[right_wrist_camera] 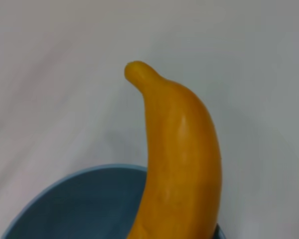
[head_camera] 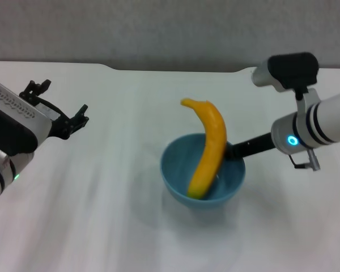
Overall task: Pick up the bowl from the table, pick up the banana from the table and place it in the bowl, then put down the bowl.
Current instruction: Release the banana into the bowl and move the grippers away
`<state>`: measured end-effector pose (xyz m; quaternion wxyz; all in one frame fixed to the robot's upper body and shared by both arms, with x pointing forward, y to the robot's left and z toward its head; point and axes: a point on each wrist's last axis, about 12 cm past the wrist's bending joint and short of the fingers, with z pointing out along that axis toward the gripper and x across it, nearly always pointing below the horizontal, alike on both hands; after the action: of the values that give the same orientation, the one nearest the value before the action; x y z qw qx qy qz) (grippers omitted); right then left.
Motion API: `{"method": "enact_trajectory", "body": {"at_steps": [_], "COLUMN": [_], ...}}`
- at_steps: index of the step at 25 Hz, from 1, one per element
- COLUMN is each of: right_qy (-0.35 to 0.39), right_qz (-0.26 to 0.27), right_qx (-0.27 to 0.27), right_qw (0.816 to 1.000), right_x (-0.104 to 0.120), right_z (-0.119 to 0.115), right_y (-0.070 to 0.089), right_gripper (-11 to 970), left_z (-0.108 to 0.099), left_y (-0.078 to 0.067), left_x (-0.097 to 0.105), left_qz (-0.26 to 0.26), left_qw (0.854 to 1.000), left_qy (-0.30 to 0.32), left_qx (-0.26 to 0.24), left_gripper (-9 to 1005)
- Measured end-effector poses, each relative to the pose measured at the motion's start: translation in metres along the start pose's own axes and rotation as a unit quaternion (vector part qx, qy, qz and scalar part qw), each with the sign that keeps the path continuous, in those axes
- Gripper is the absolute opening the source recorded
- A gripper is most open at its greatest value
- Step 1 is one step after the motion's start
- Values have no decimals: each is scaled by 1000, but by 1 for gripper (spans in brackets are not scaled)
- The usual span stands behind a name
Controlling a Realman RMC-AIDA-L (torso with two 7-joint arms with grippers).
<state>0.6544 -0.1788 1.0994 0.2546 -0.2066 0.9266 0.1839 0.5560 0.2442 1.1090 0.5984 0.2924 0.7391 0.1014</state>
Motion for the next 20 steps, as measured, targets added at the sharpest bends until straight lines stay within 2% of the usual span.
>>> {"method": "enact_trajectory", "body": {"at_steps": [4, 12, 20], "right_qy": [0, -2, 9], "right_qz": [13, 10, 20], "right_qx": [4, 6, 7], "right_qw": [1000, 1000, 1000], "right_x": [12, 12, 21], "right_z": [1, 3, 5], "right_y": [-8, -6, -9], "right_gripper": [91, 93, 96], "left_z": [0, 1, 0], "left_y": [-3, -7, -9], "left_x": [1, 4, 4], "left_qz": [-4, -6, -11], "left_qw": [1000, 1000, 1000], "left_qy": [0, -3, -7], "left_qx": [3, 2, 1], "left_gripper": [884, 881, 878]}}
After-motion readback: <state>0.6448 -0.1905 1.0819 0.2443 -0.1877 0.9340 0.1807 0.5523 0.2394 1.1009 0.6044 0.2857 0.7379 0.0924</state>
